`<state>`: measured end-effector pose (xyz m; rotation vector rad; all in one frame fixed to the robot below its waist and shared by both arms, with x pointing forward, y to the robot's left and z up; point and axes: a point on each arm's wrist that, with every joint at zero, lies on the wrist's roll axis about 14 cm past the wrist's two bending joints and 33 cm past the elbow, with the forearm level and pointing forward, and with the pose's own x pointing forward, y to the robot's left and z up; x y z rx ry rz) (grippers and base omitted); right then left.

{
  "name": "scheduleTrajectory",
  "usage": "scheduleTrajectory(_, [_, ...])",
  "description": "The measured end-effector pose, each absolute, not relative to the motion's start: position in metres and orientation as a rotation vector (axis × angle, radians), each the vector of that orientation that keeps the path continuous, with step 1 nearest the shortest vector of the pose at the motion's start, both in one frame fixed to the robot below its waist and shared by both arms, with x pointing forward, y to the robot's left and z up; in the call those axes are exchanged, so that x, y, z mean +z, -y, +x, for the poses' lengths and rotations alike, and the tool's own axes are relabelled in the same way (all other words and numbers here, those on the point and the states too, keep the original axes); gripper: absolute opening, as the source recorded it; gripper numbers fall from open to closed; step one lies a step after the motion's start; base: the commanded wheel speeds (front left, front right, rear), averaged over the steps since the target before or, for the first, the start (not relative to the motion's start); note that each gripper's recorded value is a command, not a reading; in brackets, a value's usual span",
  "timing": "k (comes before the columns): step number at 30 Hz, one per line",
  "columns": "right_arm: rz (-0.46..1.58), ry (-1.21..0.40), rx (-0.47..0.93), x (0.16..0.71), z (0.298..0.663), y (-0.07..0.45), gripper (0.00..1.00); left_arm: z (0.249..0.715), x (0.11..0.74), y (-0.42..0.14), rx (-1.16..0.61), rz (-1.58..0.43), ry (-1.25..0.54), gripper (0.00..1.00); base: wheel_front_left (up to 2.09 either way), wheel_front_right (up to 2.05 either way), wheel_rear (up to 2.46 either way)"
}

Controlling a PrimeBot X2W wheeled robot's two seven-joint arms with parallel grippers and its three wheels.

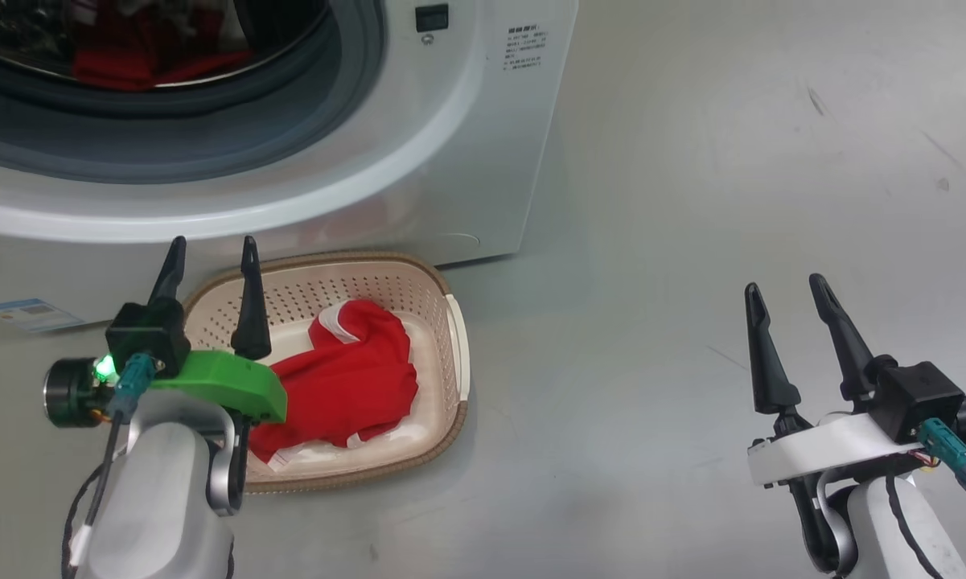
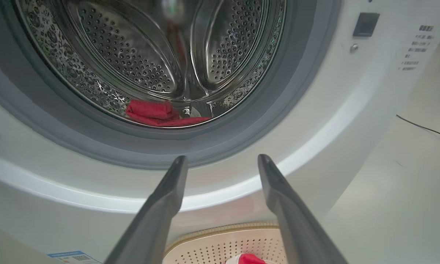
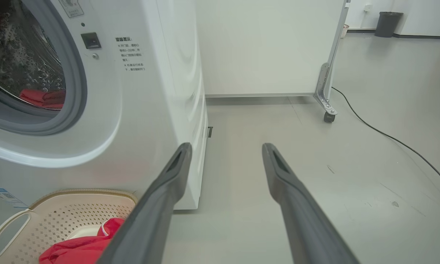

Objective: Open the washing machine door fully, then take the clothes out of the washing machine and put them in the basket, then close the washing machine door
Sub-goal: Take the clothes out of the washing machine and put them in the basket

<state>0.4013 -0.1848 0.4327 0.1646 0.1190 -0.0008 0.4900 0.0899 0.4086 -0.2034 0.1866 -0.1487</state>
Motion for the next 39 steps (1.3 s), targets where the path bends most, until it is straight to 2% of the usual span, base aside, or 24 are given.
scheduleTrajectory(15, [0.161,-0.06,0.03,0.459,0.373,0.173,1.0,0.426,0.446,-0.107,-0.133,-0.146,-0.112,1.0,0.0,0.0,0.0])
scheduleTrajectory(39, [0.165,-0.015,0.028,0.476,0.342,0.169,1.0,0.383,0.475,-0.122,-0.09,-0.141,-0.034,1.0,0.0,0.0,0.0])
